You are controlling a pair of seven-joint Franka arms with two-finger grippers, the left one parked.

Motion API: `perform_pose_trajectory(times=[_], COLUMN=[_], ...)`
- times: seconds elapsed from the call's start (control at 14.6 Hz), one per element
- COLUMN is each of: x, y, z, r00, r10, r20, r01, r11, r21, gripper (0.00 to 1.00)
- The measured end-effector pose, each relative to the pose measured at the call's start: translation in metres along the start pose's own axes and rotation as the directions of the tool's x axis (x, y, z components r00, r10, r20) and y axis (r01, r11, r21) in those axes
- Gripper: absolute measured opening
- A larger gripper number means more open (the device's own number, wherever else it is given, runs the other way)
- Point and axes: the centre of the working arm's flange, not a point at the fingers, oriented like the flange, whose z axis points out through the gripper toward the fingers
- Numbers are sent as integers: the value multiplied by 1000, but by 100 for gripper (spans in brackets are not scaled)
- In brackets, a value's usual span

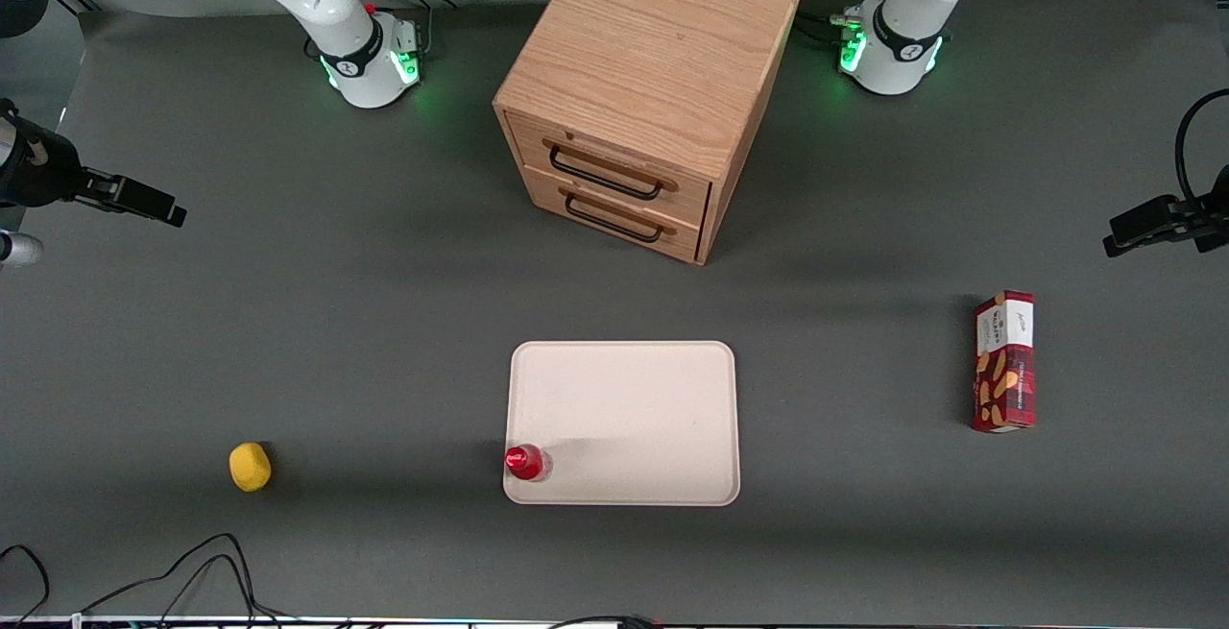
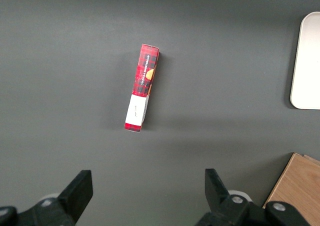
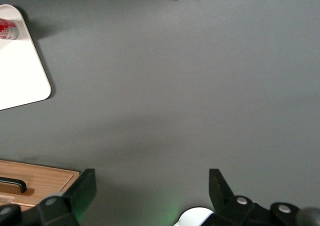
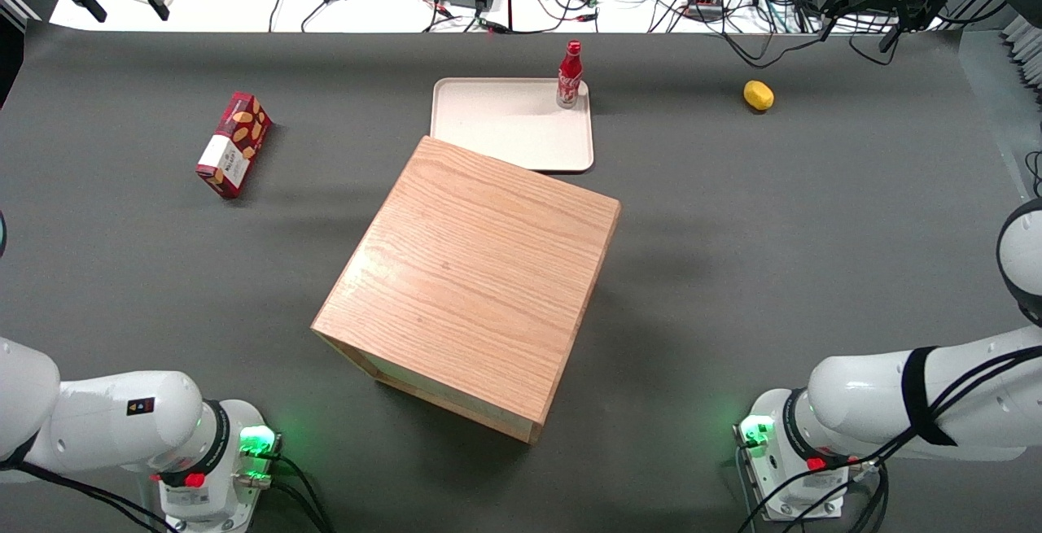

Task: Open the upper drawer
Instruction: 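Move the right gripper toward the upper drawer's black handle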

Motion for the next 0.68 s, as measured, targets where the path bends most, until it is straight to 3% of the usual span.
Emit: perform_pose_trajectory(times=[0.41,0.55,0.68], x=[-5,-18,-43], y=[-18,-63,-124], z=[0,0,2], r00=[999,989,922], r10=[-38,-147,-386], r20=[-1,-7,-15], r01=[38,147,387], r11=[999,989,922], r21=[13,21,10], gripper=[100,100,100])
